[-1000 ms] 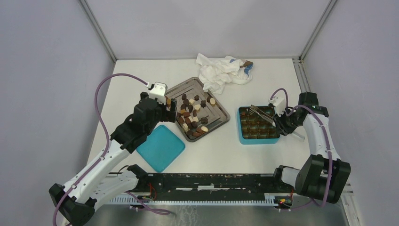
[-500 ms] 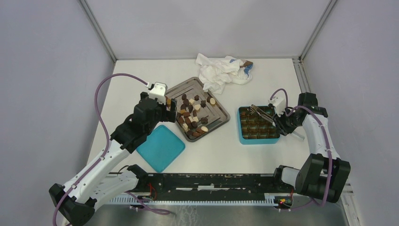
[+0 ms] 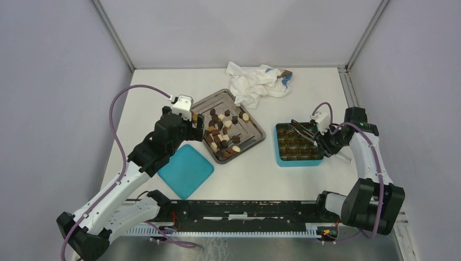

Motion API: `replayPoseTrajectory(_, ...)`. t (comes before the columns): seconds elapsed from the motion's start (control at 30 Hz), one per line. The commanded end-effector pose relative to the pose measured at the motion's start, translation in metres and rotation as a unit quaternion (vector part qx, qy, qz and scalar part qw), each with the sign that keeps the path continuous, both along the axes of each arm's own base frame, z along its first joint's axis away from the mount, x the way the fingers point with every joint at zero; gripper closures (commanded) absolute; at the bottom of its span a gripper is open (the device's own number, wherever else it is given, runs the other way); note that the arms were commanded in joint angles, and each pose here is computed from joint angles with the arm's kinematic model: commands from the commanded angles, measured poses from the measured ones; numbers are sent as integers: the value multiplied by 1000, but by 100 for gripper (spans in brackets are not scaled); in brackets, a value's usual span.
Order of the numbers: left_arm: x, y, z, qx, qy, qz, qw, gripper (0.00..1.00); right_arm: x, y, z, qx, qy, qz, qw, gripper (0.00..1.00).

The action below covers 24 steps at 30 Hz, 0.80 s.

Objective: Pack the chocolate
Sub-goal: Place the fake chocolate in the packing box.

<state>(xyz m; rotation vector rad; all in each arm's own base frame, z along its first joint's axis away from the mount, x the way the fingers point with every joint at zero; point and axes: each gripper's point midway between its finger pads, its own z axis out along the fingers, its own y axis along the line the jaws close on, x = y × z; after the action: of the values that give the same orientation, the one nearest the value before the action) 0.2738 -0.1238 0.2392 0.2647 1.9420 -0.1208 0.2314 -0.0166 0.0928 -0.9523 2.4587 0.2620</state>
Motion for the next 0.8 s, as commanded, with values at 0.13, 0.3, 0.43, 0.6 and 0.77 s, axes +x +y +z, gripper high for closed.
replayPoseTrajectory(0.13, 4, -1, 4, 12, -14, -11, 1000, 3, 13, 22, 38, 54, -62, 29, 996, 58)
replayPoseTrajectory(0.3, 4, -1, 4, 14, -13, -10, 1000, 2, 14, 31, 48, 74, -82, 53, 992, 58)
replayPoseTrajectory(0.43, 5, 0, 2, 15, -12, -10, 1000, 2, 16, 36, 54, 85, -92, 65, 990, 58)
replayPoseTrajectory(0.6, 5, -1, 2, 15, -11, -10, 1000, 2, 16, 43, 59, 100, -100, 77, 987, 59)
replayPoseTrajectory(0.77, 5, -1, 1, 16, -10, -9, 1000, 2, 16, 47, 61, 106, -101, 88, 985, 58)
